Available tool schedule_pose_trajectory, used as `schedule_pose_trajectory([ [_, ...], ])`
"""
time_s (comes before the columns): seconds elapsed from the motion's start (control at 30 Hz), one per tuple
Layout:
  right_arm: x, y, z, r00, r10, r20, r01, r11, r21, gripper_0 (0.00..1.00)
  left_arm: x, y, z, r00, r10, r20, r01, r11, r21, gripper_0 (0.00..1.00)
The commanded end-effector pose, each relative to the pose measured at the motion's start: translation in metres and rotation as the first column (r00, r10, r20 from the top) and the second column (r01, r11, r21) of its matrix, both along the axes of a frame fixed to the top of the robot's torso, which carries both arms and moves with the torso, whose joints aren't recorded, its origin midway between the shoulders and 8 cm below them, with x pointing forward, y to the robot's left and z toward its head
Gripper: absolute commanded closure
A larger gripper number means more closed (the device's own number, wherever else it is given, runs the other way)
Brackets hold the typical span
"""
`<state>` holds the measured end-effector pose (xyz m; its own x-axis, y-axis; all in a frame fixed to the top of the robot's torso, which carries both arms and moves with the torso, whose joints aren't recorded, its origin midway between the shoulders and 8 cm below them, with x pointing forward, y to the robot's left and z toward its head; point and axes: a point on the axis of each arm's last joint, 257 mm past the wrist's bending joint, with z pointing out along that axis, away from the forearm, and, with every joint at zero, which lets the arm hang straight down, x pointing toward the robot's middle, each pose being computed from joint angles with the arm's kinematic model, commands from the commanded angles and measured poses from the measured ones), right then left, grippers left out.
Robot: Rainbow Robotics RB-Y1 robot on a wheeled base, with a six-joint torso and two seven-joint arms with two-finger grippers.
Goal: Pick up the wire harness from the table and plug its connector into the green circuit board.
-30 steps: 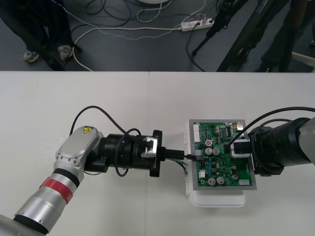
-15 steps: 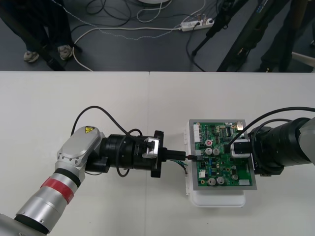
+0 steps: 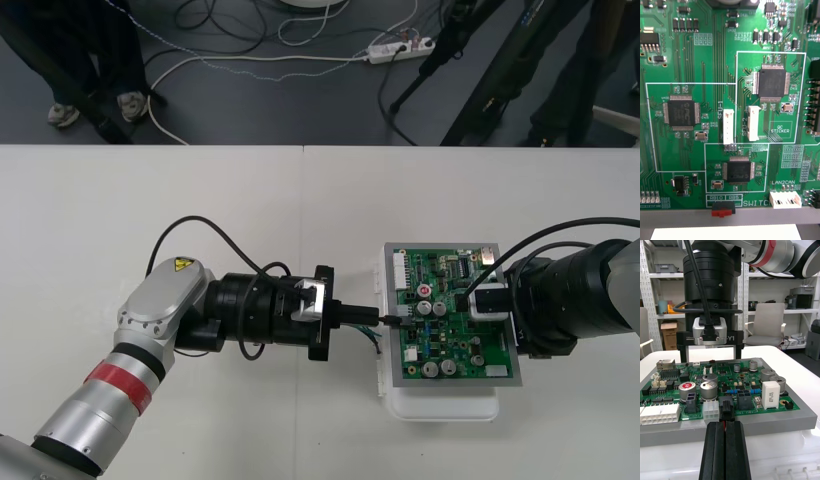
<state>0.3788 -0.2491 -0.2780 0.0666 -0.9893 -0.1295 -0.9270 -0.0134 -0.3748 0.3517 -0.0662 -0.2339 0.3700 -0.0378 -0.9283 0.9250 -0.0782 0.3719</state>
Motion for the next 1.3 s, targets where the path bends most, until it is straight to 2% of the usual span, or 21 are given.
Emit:
schedule_pose_trajectory([
  [0.03,0.0062,0.0148,0.0110,0.997,0.069,0.041,-0.069,0.998,-0.005,0.00,-0.0027,-0.0390,0.0294,0.997,-0.024,0.075,0.029,0.998,-0.063,1.00],
  [1.3,0.0094,0.0113,0.0136,0.997,0.063,0.051,-0.063,0.998,-0.013,0.00,0.0020,-0.0356,0.0249,0.998,-0.007,0.063,0.010,0.999,-0.049,1.00],
])
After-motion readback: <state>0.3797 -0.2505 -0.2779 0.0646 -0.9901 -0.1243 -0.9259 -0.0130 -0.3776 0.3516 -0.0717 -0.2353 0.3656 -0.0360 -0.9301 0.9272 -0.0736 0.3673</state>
